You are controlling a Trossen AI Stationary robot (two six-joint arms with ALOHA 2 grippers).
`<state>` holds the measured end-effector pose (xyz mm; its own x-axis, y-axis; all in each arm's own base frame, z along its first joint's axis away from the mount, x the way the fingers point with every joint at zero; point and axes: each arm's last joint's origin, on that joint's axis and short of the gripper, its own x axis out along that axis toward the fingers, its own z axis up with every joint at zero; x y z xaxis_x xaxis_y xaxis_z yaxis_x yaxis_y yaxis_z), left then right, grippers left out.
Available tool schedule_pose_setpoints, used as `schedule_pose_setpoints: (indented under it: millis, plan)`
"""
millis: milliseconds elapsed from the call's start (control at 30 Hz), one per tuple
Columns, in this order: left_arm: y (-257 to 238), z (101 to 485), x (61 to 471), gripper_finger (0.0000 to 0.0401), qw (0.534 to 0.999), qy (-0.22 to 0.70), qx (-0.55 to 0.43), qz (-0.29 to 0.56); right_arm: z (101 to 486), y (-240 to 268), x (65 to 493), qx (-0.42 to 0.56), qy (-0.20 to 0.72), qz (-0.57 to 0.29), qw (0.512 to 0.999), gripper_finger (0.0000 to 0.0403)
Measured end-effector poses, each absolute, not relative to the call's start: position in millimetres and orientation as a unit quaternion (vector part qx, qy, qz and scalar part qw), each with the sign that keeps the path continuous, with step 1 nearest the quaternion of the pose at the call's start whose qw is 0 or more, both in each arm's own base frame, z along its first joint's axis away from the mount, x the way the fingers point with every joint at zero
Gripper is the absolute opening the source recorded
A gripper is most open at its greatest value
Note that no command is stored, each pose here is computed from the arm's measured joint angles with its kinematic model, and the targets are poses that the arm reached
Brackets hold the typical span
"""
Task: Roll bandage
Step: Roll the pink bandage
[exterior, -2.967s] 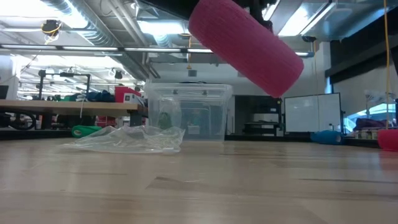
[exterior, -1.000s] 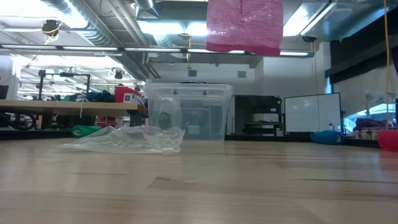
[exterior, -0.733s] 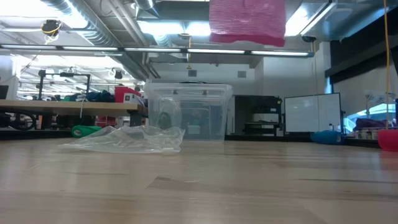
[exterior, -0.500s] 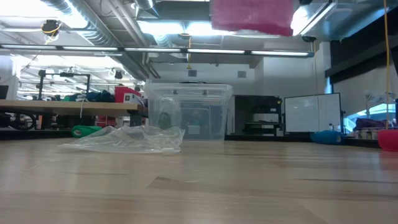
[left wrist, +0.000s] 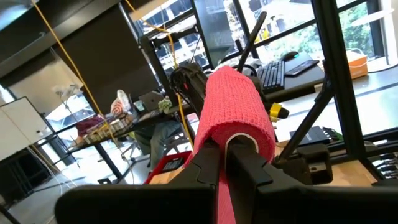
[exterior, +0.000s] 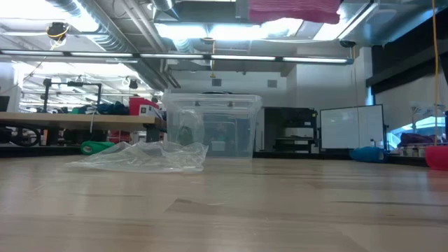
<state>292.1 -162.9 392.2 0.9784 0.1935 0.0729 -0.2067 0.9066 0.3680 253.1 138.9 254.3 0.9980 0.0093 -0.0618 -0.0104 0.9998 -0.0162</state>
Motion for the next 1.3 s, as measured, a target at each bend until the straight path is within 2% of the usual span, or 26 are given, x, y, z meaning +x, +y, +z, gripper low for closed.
schedule_pose_setpoints:
  millis: [100,200,300,467,500,633,800,933,1033,1300]
  plan:
    - [-162.9,392.3,292.1,0.0006,0.976,-0.017,0.19,0.103,254.3,139.2,253.0,-0.015,0.031,0.008,0.999,0.0285]
    - [-162.9,392.2,292.1,0.0006,0.976,-0.017,0.19,0.102,254.3,139.2,253.0,-0.034,0.031,0.008,0.999,0.0253]
    - [-163.1,392.2,292.1,0.0006,0.977,-0.018,0.189,0.1,254.3,139.0,253.0,-0.043,0.031,0.005,0.999,0.0183]
    - [-164.3,392.6,292.7,0.0006,0.981,-0.028,0.177,0.071,254.0,138.7,252.9,-0.064,0.032,0.0,0.997,0.0033]
    - [-164.3,392.7,292.7,0.0006,0.981,-0.028,0.176,0.07,254.0,138.7,252.9,-0.075,0.032,0.001,0.997,0.0017]
    - [-165.7,393.1,292.3,0.0006,0.982,-0.033,0.174,0.059,253.8,137.8,252.7,-0.085,0.034,-0.017,0.996,0.0015]
    - [-174.5,396.2,291.5,0.0006,0.976,-0.081,0.19,-0.075,251.5,137.7,252.6,-0.095,0.045,-0.017,0.994,0.0008]
    - [-179.8,402.6,287.6,0.0006,0.966,-0.122,0.202,-0.101,248.9,137.1,252.3,-0.102,0.059,-0.027,0.993,0.0004]
    - [-181.1,407.6,285.1,0.0006,0.962,-0.144,0.217,-0.081,248.9,137.1,252.3,-0.091,0.059,-0.027,0.994,0.0006]
    - [-166.8,414.2,285.6,0.0005,0.95,-0.11,0.272,0.104,249.6,138.6,252.5,-0.071,0.054,-0.003,0.996,0.0003]
